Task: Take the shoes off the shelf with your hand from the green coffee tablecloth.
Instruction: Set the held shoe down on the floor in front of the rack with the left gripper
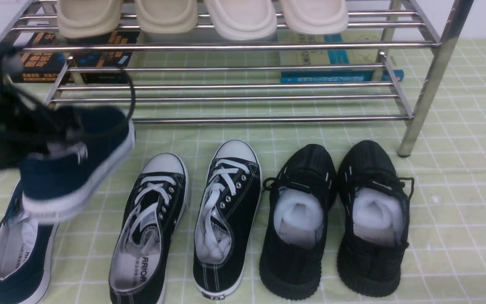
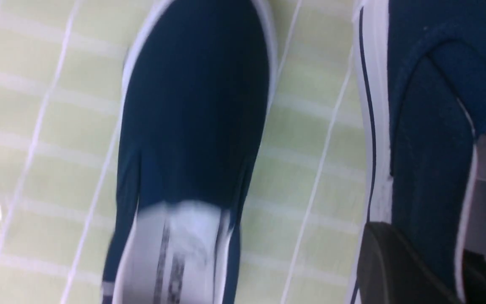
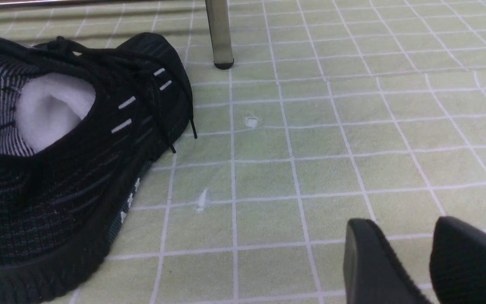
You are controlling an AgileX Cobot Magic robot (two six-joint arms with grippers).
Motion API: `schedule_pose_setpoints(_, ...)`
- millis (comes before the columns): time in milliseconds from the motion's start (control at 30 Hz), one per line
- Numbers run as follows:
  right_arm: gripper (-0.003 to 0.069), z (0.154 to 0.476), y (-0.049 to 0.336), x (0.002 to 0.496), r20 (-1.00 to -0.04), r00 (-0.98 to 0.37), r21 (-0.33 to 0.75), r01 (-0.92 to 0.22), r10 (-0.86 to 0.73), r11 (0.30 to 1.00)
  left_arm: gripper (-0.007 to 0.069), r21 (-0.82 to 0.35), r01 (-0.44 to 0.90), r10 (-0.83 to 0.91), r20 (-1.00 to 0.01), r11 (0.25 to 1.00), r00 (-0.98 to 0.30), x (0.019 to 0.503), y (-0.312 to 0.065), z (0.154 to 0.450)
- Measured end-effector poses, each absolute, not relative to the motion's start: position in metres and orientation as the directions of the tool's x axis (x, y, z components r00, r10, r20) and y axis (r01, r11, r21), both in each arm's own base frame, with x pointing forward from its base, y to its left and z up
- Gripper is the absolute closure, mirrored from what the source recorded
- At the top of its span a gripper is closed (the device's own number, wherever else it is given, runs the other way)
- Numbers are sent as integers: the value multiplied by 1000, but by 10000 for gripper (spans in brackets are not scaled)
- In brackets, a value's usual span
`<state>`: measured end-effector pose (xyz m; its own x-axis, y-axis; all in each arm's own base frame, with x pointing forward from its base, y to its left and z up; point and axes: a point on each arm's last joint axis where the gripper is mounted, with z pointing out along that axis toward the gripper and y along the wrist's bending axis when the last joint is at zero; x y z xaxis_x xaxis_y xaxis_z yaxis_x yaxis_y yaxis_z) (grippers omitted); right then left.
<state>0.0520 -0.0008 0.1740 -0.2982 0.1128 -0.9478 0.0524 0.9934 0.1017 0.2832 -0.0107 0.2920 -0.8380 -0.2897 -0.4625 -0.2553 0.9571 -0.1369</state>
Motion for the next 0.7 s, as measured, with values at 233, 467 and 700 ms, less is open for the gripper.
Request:
schedule_pose_setpoints(233,419,174,-1,52,-948,-298,102,52,113,993,597,-140,-299,-330,-417,944,-847,267,-10,255)
schedule_pose_setpoints(467,419,174,-1,52,-948,-298,102,52,113,993,597,-158,-277,-319,-495,948,-808,273,-9,259)
schedule_pose_setpoints(700,419,174,-1,52,-948,-298,102,52,113,993,597,-142,-273,-307,-506,951,-806,273,-8,258)
